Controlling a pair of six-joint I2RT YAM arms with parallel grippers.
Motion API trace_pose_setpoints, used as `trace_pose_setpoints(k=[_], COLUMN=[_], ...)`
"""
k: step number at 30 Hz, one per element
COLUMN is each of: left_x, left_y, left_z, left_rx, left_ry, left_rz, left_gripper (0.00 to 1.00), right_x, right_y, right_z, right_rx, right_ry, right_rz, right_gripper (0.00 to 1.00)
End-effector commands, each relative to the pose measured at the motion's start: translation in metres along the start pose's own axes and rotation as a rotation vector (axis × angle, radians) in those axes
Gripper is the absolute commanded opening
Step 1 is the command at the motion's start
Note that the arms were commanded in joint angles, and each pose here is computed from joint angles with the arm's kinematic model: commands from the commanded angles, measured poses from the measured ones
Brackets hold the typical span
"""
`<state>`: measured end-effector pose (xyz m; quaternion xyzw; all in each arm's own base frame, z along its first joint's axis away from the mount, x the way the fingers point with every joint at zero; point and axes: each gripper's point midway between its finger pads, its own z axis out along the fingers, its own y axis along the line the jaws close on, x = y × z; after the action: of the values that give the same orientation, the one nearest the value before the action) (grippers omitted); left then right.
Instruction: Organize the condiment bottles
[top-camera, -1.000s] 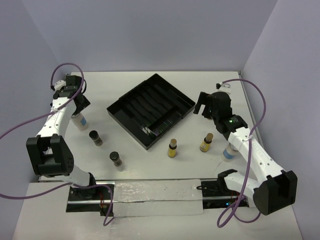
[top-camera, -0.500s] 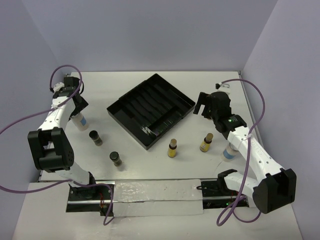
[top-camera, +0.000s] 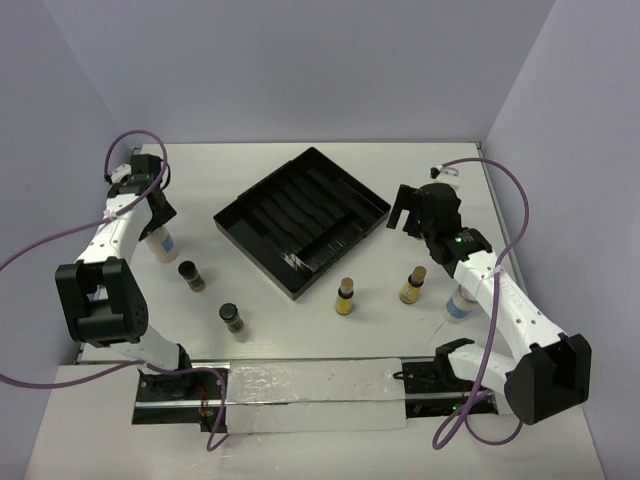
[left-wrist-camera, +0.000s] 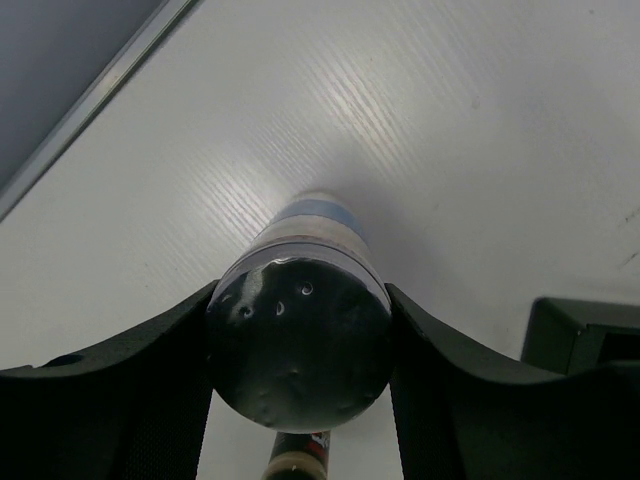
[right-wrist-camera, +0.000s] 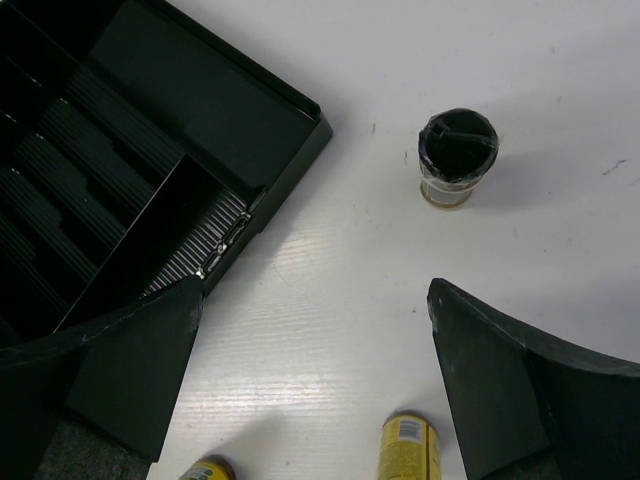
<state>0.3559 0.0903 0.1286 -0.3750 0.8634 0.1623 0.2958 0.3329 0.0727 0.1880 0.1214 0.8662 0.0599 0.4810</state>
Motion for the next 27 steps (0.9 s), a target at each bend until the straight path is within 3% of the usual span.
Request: trace_pose_setpoints(k=[1, 7, 11, 18, 27], left_x=[-0.048, -0.068, -0.055, -0.009, 0.034], left_y=[-0.024, -0.081, -0.120, -0.167, -0.182], left_z=[-0.062, -0.138, -0.158, -0.149, -0.130], left_rx=[0.087, 0.237, 0.334, 0.387, 0.406], left_ry=[-0.166, -0.270, -0.261, -0.189, -0.124], left_rz=[0.040, 0.137, 0.184, 0.263, 0.311], left_gripper=[0.10, 0.10, 0.10, 0.10, 0.10], right_x=[-0.015, -0.020, -0.022, -0.022, -0.017], right_y=[0.004, -0.001, -0.003, -0.007, -0.007], right_z=[-0.006, -0.012, -0.014, -0.017, -0.013], right_rx=[-0.006, 0.018, 0.025, 0.046, 0.046], right_ry=[-0.043, -0.057, -0.065, -0.066, -0.048], right_rz=[0.010, 0.019, 0.020, 0.024, 0.022], right_gripper=[1.00, 1.00, 1.00, 1.00, 1.00])
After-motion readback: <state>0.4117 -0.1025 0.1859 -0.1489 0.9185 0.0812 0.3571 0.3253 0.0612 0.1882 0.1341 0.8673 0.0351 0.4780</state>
